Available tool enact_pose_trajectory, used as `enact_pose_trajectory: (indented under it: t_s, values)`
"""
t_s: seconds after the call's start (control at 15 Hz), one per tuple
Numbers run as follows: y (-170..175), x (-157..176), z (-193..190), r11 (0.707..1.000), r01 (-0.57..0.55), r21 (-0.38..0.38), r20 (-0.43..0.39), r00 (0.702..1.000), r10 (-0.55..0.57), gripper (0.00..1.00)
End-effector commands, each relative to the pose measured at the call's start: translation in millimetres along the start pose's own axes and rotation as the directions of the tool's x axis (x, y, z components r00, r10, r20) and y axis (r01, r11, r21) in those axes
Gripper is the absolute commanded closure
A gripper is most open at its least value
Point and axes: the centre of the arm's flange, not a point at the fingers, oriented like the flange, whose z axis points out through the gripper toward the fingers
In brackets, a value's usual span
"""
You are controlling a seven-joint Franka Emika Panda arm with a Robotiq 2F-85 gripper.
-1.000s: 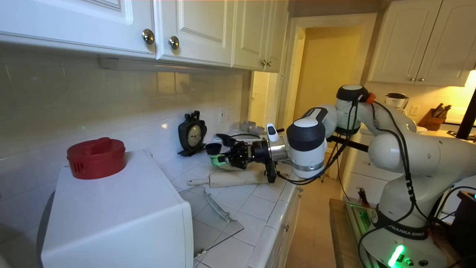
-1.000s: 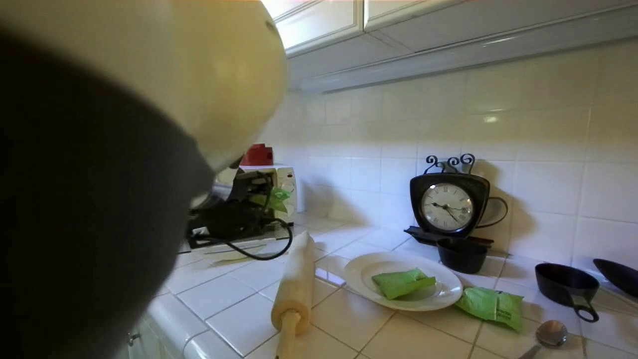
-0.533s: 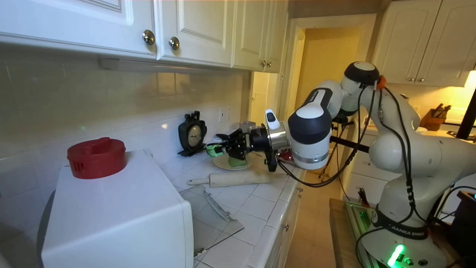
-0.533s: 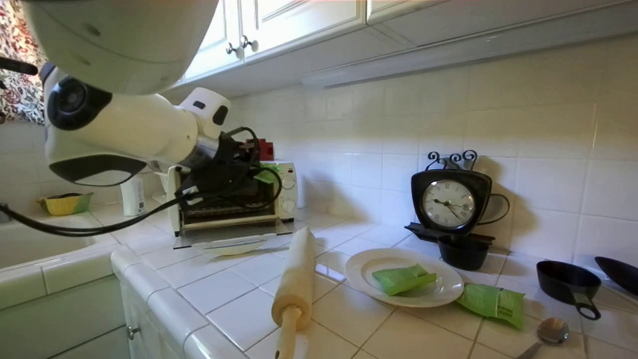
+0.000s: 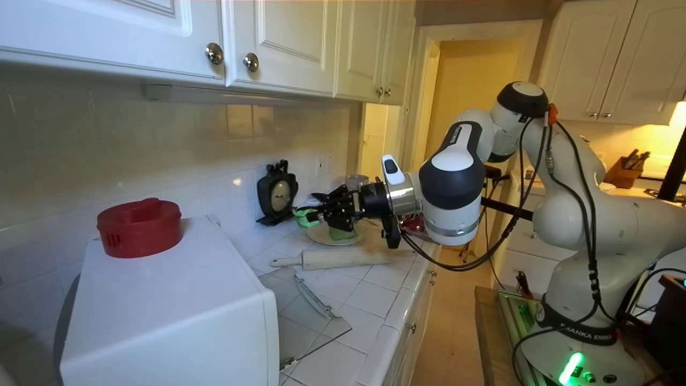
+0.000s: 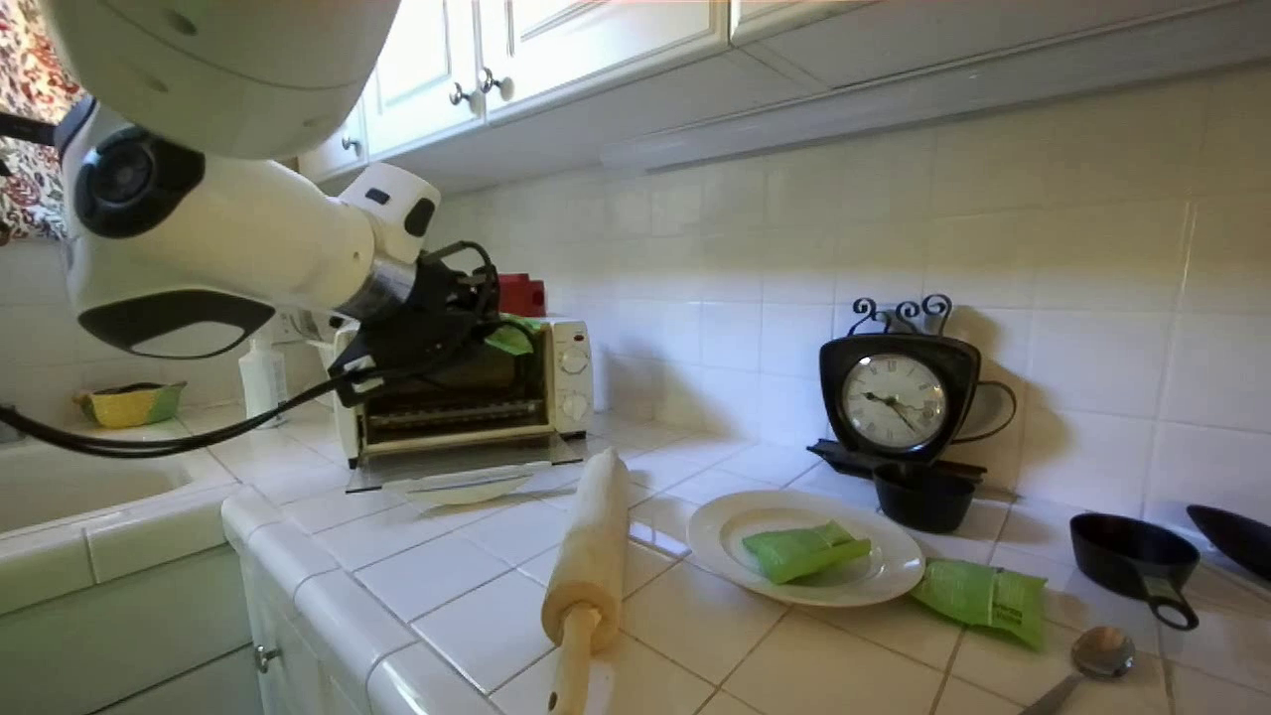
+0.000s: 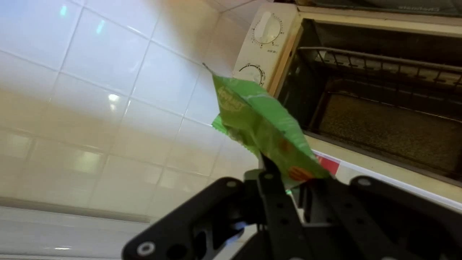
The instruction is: Remove the green packet from the oven
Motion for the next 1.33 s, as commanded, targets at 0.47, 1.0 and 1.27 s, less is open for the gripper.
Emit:
enact_pose_trajectory:
  t_s: [0.47, 1.0, 1.27]
  values:
    - [0, -10, 5, 1.0, 0.015, 0.01, -0.073, 0.997, -0.014, 0.86]
    - [28, -65, -18, 0.991, -0.121, 0.051, 0.11, 0.987, 0.115, 0.97]
    - [39, -83, -18, 0.968, -0.234, 0.09, 0.173, 0.961, 0.216, 0.97]
